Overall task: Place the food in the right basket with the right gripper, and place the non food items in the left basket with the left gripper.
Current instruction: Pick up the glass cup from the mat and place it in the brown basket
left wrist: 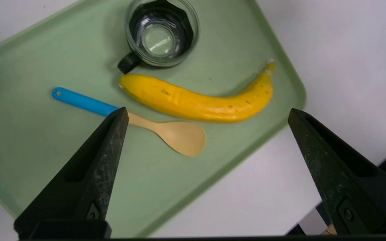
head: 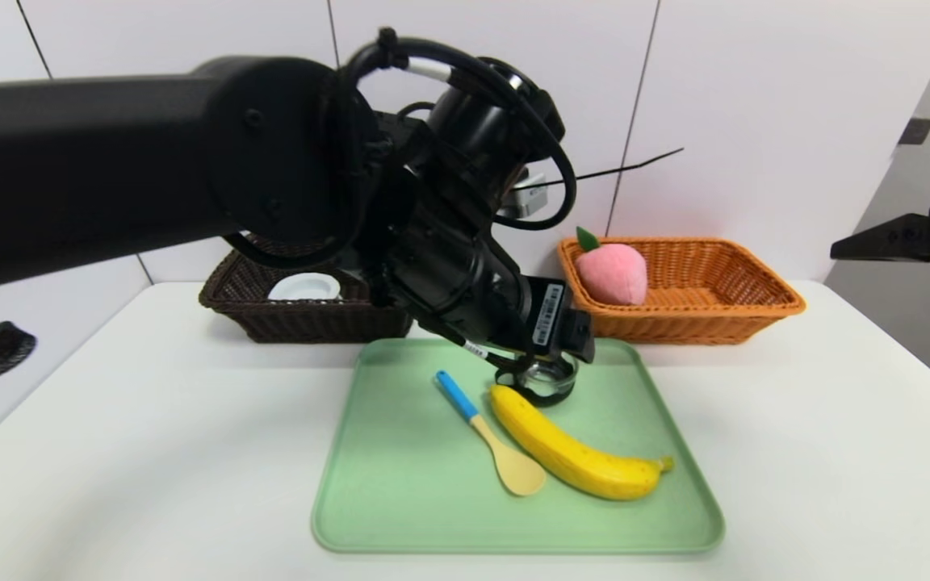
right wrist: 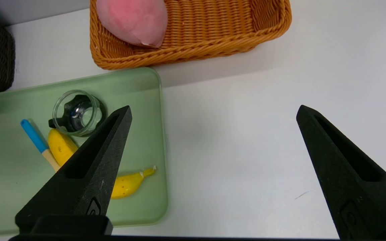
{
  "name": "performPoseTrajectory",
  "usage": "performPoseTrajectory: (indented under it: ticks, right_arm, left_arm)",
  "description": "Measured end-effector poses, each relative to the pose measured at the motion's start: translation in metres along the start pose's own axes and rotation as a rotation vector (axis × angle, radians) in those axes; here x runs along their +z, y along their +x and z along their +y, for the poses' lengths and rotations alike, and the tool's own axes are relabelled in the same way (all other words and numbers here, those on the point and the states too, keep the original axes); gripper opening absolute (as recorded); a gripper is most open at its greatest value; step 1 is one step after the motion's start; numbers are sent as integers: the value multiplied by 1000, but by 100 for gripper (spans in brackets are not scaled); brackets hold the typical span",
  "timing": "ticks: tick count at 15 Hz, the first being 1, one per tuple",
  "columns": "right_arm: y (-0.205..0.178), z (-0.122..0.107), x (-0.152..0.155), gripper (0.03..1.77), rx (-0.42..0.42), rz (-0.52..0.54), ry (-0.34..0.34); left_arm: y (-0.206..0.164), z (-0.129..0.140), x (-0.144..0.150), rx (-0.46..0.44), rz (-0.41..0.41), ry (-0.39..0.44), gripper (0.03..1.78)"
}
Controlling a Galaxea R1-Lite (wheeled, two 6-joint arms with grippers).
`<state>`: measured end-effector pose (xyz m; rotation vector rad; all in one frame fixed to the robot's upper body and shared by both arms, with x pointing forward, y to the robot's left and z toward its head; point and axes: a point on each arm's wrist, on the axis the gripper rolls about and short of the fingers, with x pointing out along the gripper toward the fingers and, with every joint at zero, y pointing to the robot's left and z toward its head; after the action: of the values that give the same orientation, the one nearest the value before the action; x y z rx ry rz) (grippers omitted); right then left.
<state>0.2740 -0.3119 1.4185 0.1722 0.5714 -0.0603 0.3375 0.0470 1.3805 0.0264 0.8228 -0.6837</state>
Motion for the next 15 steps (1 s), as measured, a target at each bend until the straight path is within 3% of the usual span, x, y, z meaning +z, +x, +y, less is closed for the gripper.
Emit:
performPoseTrajectory:
  ticks: [5,15]
  right_arm:
    - [-4,-4,-13,169,5,15,25]
    - [-8,-12,-40,169,10,12,23]
  left_arm:
    - [47,5,-1,122,-22,40,169]
    - [79,33,5,163,-40,17,169]
